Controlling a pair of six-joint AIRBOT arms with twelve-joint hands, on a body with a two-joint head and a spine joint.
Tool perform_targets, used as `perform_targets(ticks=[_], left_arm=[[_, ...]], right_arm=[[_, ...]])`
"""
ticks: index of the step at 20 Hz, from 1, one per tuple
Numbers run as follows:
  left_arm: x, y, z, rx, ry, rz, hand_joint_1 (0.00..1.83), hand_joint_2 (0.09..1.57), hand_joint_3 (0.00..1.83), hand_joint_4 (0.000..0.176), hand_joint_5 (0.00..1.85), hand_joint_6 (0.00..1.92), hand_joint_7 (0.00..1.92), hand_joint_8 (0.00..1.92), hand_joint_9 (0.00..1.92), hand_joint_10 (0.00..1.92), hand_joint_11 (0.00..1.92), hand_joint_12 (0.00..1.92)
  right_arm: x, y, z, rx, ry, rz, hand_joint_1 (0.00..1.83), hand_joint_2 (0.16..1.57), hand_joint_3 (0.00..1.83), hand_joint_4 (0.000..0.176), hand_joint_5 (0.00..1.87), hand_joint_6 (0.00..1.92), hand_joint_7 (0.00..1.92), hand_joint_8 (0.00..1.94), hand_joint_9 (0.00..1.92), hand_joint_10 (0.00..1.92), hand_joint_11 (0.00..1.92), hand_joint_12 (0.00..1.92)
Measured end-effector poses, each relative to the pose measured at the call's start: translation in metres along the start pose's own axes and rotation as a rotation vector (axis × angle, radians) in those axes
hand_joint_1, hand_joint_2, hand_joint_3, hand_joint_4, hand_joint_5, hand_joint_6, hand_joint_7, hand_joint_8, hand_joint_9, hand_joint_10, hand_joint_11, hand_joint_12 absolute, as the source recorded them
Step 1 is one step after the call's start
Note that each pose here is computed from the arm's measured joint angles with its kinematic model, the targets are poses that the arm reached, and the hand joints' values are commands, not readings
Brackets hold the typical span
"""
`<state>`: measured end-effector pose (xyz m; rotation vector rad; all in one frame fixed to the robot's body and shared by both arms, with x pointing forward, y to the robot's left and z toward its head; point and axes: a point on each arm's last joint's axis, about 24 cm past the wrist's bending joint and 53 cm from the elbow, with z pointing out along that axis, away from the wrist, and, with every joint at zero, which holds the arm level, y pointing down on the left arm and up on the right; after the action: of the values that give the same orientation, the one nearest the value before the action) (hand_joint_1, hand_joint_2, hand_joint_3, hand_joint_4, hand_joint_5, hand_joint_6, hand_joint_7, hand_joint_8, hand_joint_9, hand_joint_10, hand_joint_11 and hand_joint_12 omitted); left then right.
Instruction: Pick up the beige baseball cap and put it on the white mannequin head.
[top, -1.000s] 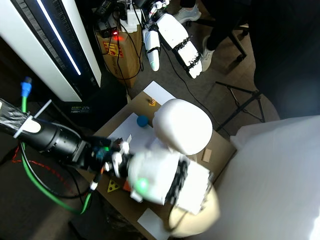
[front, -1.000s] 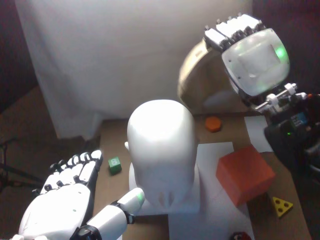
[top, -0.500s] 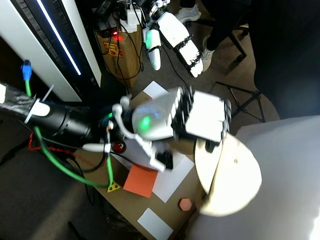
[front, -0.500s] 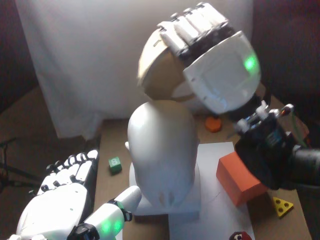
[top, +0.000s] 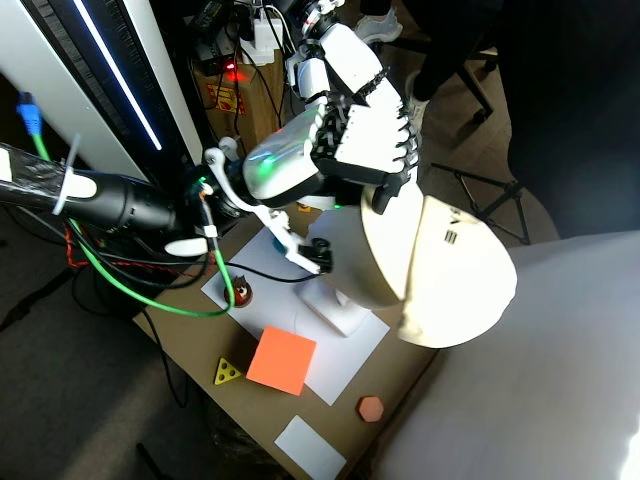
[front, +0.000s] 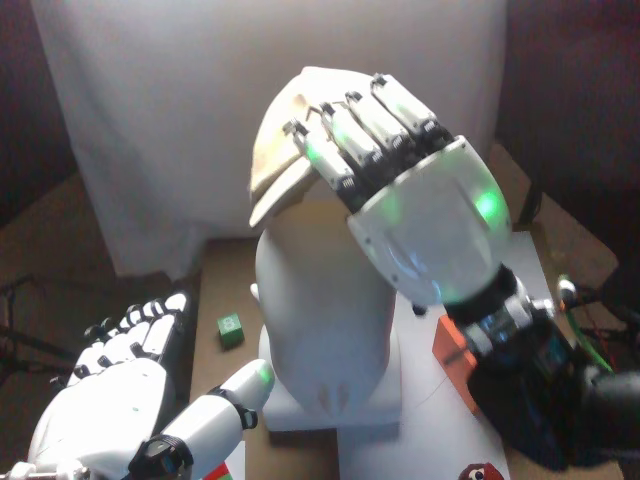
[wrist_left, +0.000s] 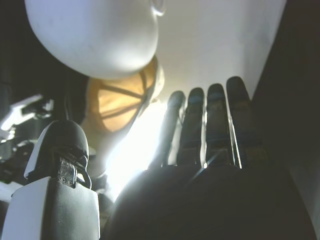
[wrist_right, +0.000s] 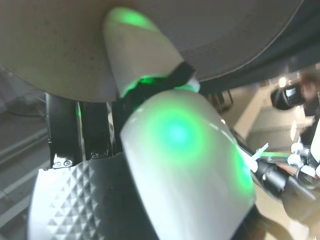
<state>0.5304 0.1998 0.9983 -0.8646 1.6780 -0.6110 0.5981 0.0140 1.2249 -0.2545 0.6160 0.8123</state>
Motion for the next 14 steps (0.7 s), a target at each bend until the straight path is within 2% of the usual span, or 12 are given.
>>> perform_targets(ticks=[4, 7, 10, 11, 13, 14], left_arm=[[-0.001, 0.001, 0.000, -0.006, -0.003, 0.001, 0.00, 1.11, 0.00, 0.000, 0.04, 0.00, 0.03, 0.00, 0.04, 0.00, 0.00, 0.30], [-0.002, 0.003, 0.000, -0.013, -0.005, 0.000, 0.00, 1.10, 0.00, 0.000, 0.04, 0.00, 0.03, 0.00, 0.03, 0.00, 0.00, 0.28], [-0.002, 0.004, 0.000, -0.017, -0.005, -0.001, 0.00, 1.10, 0.00, 0.000, 0.04, 0.00, 0.03, 0.00, 0.03, 0.00, 0.00, 0.33], [-0.001, 0.004, -0.001, -0.018, -0.002, -0.003, 0.00, 1.10, 0.00, 0.000, 0.04, 0.00, 0.03, 0.00, 0.03, 0.00, 0.00, 0.33], [0.000, 0.004, -0.001, -0.019, 0.001, -0.003, 0.00, 1.10, 0.00, 0.000, 0.04, 0.00, 0.03, 0.00, 0.03, 0.00, 0.00, 0.33], [-0.001, 0.006, -0.002, -0.027, -0.002, -0.003, 0.00, 1.10, 0.00, 0.000, 0.04, 0.00, 0.03, 0.00, 0.03, 0.00, 0.00, 0.33]], right_arm=[[0.009, 0.015, -0.026, 0.007, 0.082, 0.072, 1.47, 1.18, 0.00, 0.000, 0.73, 1.12, 0.80, 1.15, 0.82, 1.34, 0.79, 1.73], [0.014, 0.015, -0.033, 0.021, 0.126, 0.103, 1.47, 1.18, 0.00, 0.000, 0.73, 1.12, 0.80, 1.15, 0.82, 1.34, 0.79, 1.73], [0.027, 0.020, -0.048, 0.036, 0.200, 0.154, 1.47, 1.18, 0.00, 0.000, 0.72, 1.12, 0.80, 1.15, 0.82, 1.34, 0.79, 1.73], [0.034, 0.024, -0.053, 0.038, 0.237, 0.170, 1.47, 1.18, 0.00, 0.000, 0.72, 1.13, 0.80, 1.15, 0.82, 1.34, 0.79, 1.73], [0.036, 0.031, -0.057, 0.039, 0.259, 0.189, 1.47, 1.18, 0.00, 0.000, 0.72, 1.13, 0.80, 1.15, 0.82, 1.34, 0.79, 1.73], [0.040, 0.038, -0.071, 0.052, 0.305, 0.208, 1.47, 1.18, 0.00, 0.000, 0.72, 1.13, 0.80, 1.15, 0.82, 1.34, 0.79, 1.73]])
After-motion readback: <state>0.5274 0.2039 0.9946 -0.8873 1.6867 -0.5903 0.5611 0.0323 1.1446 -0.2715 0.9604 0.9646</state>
